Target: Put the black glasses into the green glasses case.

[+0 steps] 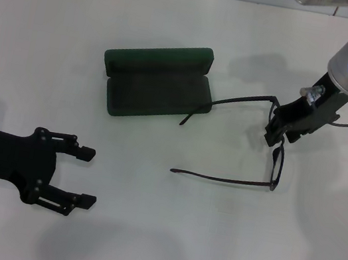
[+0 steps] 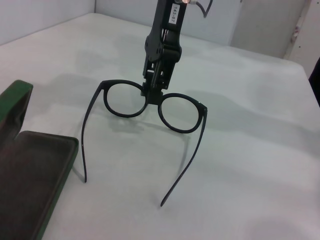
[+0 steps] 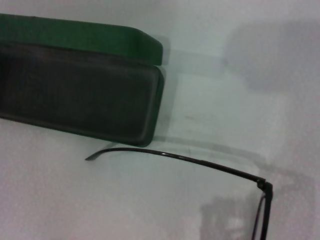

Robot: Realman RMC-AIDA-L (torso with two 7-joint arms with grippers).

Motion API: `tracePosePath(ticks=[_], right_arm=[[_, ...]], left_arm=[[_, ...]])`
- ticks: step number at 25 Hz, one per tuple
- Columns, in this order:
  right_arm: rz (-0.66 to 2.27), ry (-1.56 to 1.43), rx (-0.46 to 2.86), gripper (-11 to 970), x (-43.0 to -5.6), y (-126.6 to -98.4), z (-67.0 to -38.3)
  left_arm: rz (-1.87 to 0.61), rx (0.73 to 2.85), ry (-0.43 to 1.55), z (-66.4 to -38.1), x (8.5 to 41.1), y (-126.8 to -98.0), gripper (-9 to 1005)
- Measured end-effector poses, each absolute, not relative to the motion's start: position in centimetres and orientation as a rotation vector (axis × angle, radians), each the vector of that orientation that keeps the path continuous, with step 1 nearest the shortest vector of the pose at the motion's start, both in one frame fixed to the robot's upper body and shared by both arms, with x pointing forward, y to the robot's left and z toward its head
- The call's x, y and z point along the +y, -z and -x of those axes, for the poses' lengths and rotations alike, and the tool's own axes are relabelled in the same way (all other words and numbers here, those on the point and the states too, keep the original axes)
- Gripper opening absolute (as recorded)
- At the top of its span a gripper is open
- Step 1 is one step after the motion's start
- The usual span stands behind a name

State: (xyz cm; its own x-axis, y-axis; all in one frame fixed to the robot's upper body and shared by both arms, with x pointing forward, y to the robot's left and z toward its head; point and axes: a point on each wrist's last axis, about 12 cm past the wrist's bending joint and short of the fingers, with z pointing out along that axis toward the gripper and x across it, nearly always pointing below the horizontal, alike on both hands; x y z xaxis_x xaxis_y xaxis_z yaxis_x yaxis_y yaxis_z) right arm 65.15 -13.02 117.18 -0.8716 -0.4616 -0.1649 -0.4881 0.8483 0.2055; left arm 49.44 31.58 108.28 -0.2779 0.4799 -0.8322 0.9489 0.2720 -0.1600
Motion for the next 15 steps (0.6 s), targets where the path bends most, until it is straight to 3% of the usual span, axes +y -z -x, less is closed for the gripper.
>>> tracePosePath(ticks=[2, 12, 15], right_arm=[[0.747, -0.380, 2.915, 539, -13.00, -117.10, -65.11], [0.722, -0.387, 2.919, 87, -13.60, -116.48, -65.01], [0.723, -0.378, 2.922, 90, -13.84, -116.48, -65.02]], left_arm=[[-1.290, 1.876, 0.895, -49.44, 31.59, -108.28, 823], [-1.289, 1.878, 0.895, -49.40, 31.61, -108.25, 806], [-1.287, 1.879, 0.896, -49.33, 31.63, -108.20, 801]])
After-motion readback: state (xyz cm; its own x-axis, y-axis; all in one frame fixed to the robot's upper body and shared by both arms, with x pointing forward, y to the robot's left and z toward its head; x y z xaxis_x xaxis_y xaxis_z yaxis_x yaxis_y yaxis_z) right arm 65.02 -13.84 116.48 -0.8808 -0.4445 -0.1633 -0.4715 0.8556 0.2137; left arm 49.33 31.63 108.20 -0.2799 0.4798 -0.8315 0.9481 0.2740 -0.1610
